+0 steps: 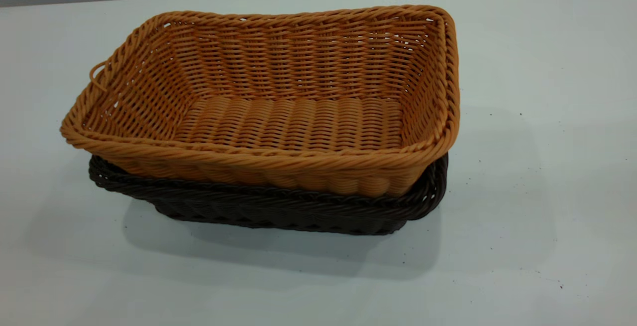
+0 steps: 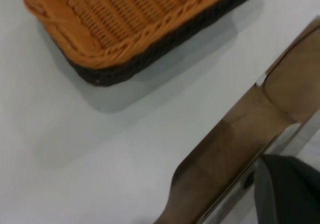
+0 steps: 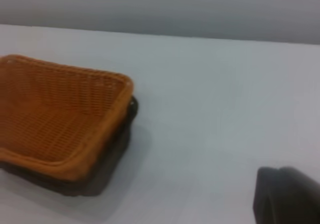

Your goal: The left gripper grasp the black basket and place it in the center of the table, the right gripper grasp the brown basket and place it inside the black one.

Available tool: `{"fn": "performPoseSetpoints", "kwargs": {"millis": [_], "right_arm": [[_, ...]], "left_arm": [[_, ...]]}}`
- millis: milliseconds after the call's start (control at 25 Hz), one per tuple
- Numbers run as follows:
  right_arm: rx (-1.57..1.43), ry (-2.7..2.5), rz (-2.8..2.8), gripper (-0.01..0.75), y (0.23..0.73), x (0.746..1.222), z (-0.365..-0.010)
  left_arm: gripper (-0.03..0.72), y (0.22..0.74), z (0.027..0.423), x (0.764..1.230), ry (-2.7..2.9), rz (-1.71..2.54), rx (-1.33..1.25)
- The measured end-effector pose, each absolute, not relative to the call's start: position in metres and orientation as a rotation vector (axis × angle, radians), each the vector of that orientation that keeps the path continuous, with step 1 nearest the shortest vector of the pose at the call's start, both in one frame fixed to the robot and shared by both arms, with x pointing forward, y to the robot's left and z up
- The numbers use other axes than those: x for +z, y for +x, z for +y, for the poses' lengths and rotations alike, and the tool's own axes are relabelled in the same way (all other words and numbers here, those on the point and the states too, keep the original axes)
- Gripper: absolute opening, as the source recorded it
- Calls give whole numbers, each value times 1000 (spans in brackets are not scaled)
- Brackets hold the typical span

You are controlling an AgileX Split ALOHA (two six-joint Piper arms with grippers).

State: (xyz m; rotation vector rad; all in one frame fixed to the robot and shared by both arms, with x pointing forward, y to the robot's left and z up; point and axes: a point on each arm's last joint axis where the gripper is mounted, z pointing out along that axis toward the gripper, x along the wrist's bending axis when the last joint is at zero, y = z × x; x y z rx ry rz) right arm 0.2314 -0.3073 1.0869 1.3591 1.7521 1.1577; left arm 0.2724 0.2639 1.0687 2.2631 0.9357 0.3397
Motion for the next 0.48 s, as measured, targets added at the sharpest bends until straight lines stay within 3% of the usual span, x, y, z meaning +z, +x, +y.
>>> {"fn": "performPoseSetpoints", "kwargs": {"millis": [240,480], "right_arm": [[1143,1385,1794,6,236,1051,-304],[1127,1375,1810,6,237,1049,-303]], "left_arm": [[-1,275,264,1063,2265,940,355],[-1,274,264,1063,2269,942,344]]}}
